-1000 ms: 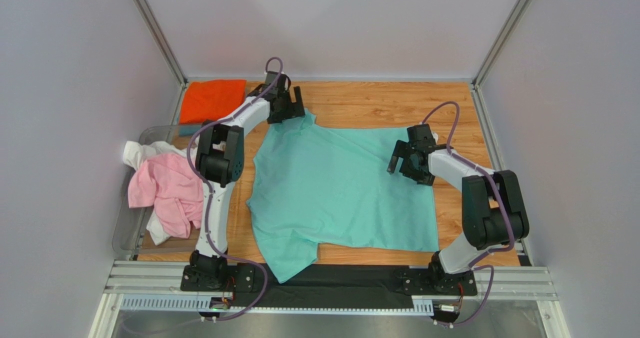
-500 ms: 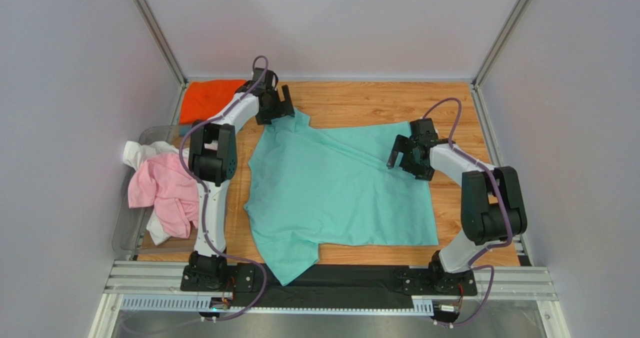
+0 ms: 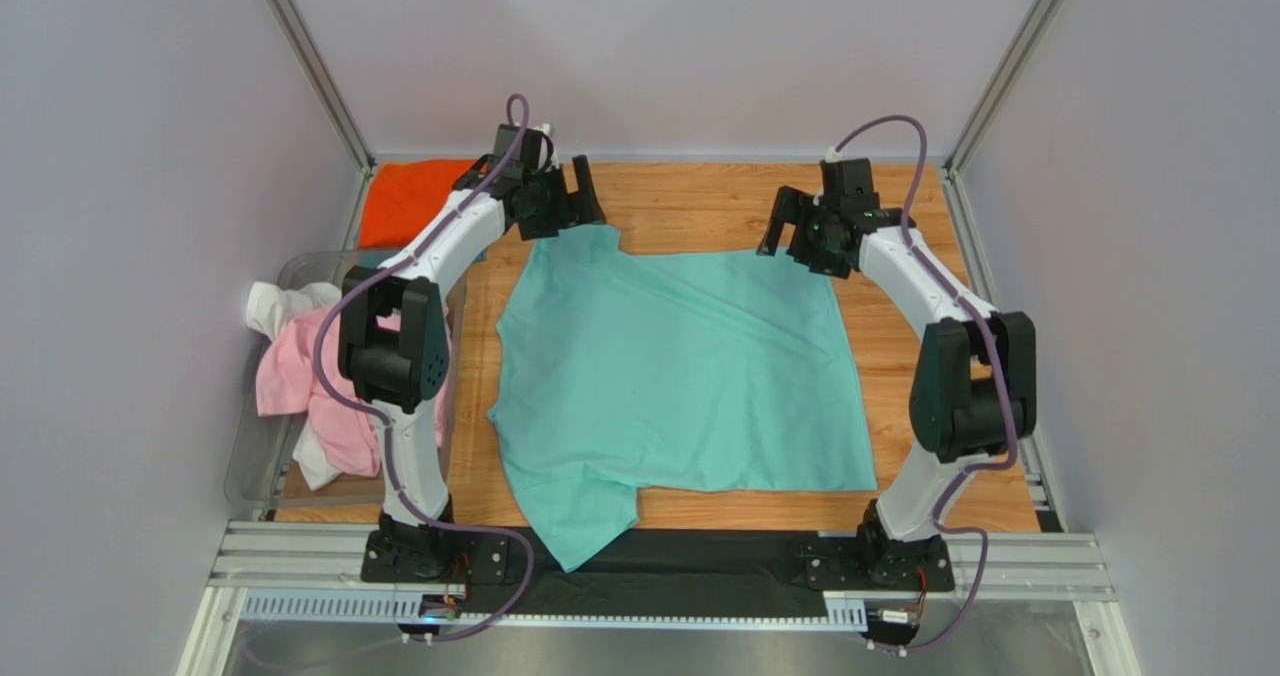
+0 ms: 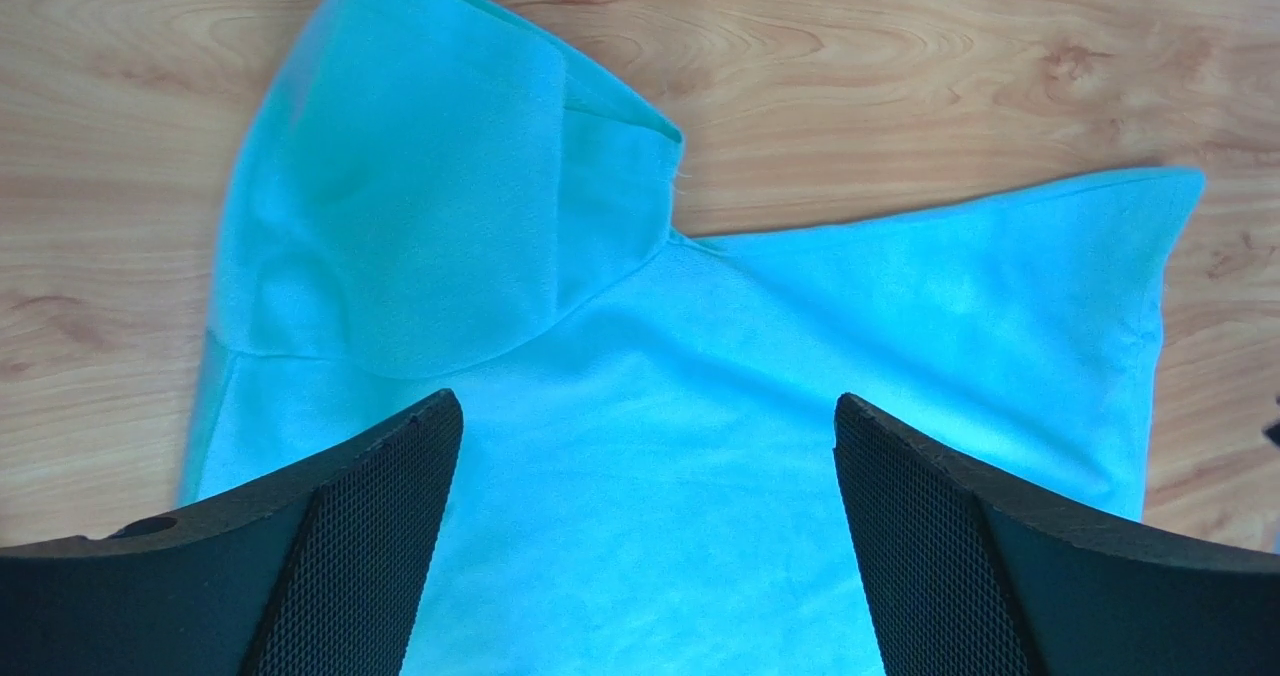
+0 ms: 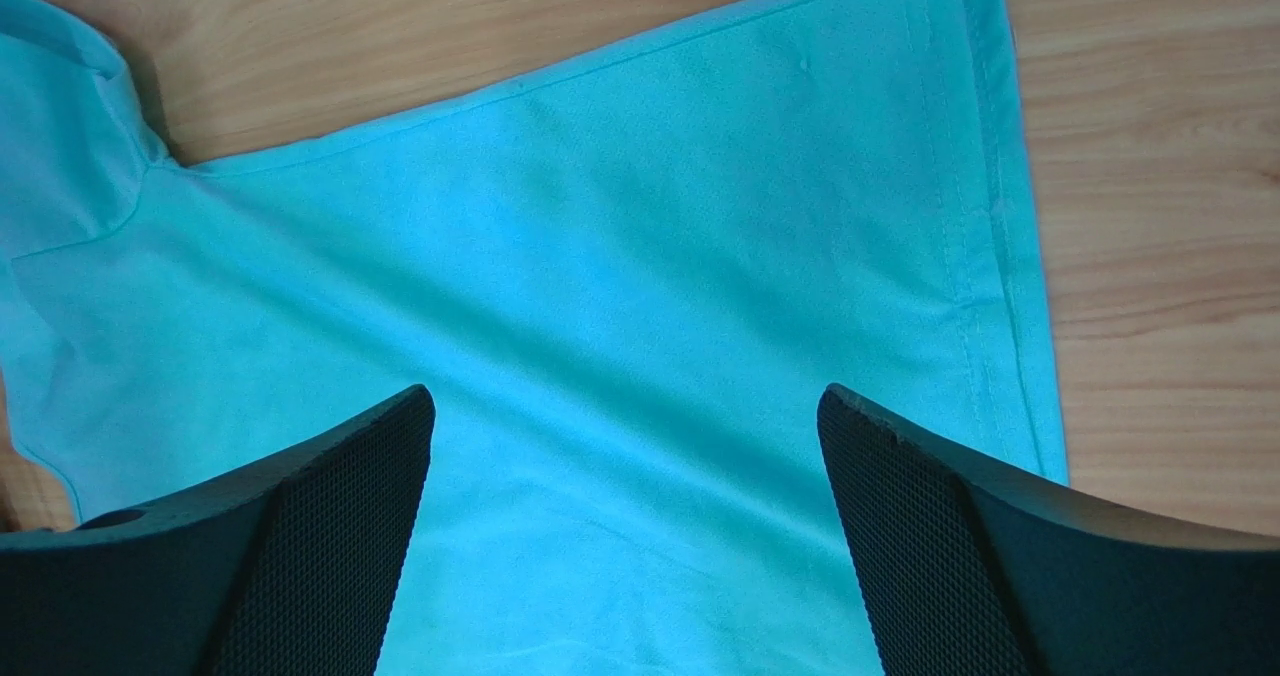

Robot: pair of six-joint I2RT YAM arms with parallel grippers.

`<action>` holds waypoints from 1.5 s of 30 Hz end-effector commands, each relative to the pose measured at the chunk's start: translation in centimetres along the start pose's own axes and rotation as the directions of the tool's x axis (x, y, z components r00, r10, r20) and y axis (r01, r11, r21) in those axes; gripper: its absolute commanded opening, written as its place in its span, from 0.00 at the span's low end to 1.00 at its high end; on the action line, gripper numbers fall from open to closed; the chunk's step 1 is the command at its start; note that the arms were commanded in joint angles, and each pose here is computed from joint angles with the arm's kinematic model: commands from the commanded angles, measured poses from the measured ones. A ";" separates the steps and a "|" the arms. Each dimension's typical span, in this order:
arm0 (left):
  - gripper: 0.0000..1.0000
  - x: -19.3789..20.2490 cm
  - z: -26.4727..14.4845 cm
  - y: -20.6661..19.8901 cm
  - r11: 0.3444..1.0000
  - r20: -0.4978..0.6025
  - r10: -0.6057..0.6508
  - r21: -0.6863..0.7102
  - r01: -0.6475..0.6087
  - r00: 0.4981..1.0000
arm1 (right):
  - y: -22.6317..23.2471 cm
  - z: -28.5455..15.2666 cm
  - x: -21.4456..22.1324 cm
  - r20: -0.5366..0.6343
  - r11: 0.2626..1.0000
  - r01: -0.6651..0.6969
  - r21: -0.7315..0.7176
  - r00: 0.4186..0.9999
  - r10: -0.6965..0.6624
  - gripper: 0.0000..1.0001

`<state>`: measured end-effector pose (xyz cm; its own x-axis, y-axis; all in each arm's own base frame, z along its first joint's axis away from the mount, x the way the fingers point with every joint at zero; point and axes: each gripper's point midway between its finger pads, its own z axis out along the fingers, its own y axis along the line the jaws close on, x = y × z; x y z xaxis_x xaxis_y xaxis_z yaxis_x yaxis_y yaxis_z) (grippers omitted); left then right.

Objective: Fold and stack the t-shirts
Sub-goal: Flatten the tshirt out

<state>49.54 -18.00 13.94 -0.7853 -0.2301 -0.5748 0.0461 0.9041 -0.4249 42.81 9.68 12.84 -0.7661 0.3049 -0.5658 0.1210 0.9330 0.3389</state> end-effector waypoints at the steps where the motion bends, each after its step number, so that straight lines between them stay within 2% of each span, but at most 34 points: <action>1: 1.00 2.1 1.5 -0.1 0.999 -0.054 0.007 0.033 -0.005 0.999 | 0.2 2.6 -0.7 -0.054 1.000 0.028 0.009 0.998 -0.028 1.00; 3: 1.00 3.1 2.7 0.6 1.000 -0.085 0.004 0.022 -0.002 0.996 | -0.5 4.5 -0.1 -0.108 0.998 0.040 0.043 0.994 -0.035 1.00; 7: 1.00 3.9 4.4 1.9 1.000 -0.105 0.000 -0.016 -0.002 0.994 | -0.8 7.1 -1.6 -0.117 0.995 0.074 0.070 0.991 -0.065 1.00; 10: 1.00 3.7 5.4 2.3 0.999 -0.101 0.003 -0.032 -0.006 0.995 | -2.0 9.4 -0.8 -0.172 0.989 0.103 0.104 0.981 -0.084 1.00; 13: 1.00 3.1 6.7 2.9 0.998 -0.091 0.008 -0.059 -0.013 0.996 | -2.8 11.1 -1.9 -0.194 0.987 0.095 0.127 0.979 -0.069 1.00; 18: 1.00 3.7 8.7 4.5 0.992 -0.128 -0.026 -0.129 0.009 0.991 | -5.2 13.1 0.6 -0.332 0.981 0.102 0.165 0.942 -0.043 1.00; 23: 1.00 4.4 10.4 4.9 0.991 -0.167 -0.039 -0.131 0.017 0.985 | -6.2 13.6 -0.6 -0.333 0.981 0.072 0.182 0.943 -0.007 1.00; 29: 1.00 3.0 12.0 5.3 0.989 -0.152 -0.006 -0.146 -0.017 0.988 | -8.0 15.6 -1.8 -0.330 0.983 0.049 0.179 0.944 0.013 1.00; 34: 1.00 1.2 13.8 4.4 0.995 -0.118 0.002 -0.097 -0.013 0.993 | -7.8 16.7 -5.2 -0.252 0.989 0.070 0.130 0.967 -0.035 1.00; 37: 1.00 -1.7 12.3 2.0 0.999 -0.063 0.017 -0.039 -0.019 0.998 | -7.0 14.9 -7.4 -0.199 0.988 0.070 0.135 0.979 -0.042 1.00; 38: 1.00 -2.8 11.4 1.3 1.000 -0.037 0.019 -0.024 -0.019 0.999 | -5.6 12.9 -9.2 -0.149 0.990 0.074 0.121 0.987 -0.056 1.00; 40: 1.00 -5.4 7.9 -1.2 0.999 0.028 0.038 0.018 -0.039 0.999 | -4.6 10.6 -10.2 -0.101 0.987 0.085 0.140 0.992 -0.071 1.00; 41: 1.00 -4.6 7.1 -1.2 0.999 0.012 0.038 0.014 -0.038 0.999 | -2.1 7.0 -12.2 -0.022 0.987 0.099 0.123 0.995 -0.097 1.00; 42: 1.00 -6.0 3.8 -2.9 0.998 0.068 0.051 0.023 -0.053 0.996 | -2.2 5.2 -13.1 0.028 0.979 0.082 0.184 0.996 -0.089 1.00; 43: 1.00 -5.7 2.4 -3.2 0.999 0.075 0.051 0.014 -0.052 0.996 | -2.4 4.4 -11.5 0.005 0.974 0.075 0.215 0.997 -0.078 1.00; 44: 1.00 -2.8 2.1 -2.1 0.999 0.019 0.045 -0.019 -0.044 0.999 | -0.8 2.6 -11.2 0.031 0.974 0.074 0.212 0.996 -0.083 1.00; 45: 1.00 -3.6 -1.6 -4.1 0.998 0.082 0.068 0.007 -0.069 0.994 | 0.1 -2.0 -13.1 0.148 0.970 0.054 0.236 0.985 -0.091 1.00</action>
<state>54.34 -19.56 7.24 -0.8349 -0.1995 -0.5129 0.0078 0.9276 -0.3735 52.91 4.35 7.40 -0.8685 0.2350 -0.4364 0.2030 0.9719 0.1193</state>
